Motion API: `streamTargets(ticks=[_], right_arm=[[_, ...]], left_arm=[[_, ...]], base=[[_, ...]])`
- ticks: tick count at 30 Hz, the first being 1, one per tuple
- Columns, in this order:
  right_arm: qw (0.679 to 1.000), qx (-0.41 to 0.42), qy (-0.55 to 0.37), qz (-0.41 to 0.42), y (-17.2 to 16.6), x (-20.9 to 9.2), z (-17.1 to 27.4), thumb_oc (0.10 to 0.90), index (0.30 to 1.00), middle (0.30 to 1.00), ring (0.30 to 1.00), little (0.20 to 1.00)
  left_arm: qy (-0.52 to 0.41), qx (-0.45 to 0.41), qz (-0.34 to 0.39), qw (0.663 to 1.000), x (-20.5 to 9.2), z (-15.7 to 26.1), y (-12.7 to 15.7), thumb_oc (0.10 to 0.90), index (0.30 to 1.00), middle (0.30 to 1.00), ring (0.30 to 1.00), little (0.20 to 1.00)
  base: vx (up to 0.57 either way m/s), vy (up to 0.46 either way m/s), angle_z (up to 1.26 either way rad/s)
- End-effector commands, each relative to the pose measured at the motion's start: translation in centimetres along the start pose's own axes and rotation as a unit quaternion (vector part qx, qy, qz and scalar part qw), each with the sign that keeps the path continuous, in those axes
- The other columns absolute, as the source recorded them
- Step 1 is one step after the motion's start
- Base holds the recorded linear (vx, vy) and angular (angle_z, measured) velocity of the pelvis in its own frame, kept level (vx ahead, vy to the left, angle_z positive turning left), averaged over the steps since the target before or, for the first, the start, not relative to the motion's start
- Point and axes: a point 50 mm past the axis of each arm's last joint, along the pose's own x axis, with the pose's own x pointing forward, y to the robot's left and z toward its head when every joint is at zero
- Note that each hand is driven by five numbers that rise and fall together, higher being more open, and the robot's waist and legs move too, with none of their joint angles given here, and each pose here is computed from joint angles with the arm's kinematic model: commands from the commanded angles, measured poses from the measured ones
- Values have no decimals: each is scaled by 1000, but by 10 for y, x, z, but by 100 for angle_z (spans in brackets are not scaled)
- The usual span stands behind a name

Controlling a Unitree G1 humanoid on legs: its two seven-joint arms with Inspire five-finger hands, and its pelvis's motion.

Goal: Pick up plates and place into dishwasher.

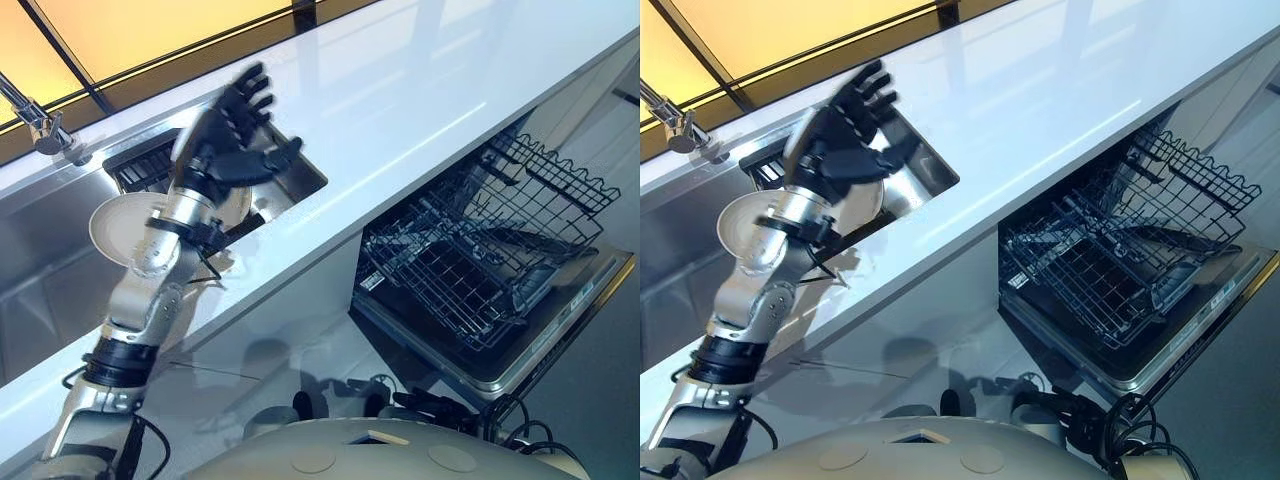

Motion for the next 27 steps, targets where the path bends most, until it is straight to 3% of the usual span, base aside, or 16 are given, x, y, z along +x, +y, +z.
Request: streamTargets(ticks=[1,12,27], right_arm=[[999,3,38,-13,-9,-3,-18,800,900,900,900,900],[999,5,36,-27,-14,-4,-15,800,900,900,900,900],[998,-14,44,-52,-31,-11,-18,800,900,900,900,900]], left_arm=[[-142,88,82,983,29,66,40,800,900,900,900,900],[-27,221,150,963,40,59,107,800,900,900,900,900],[71,245,175,951,32,47,154,800,900,900,900,900]], base=[[35,56,-1],[55,79,-2],[78,113,-8]])
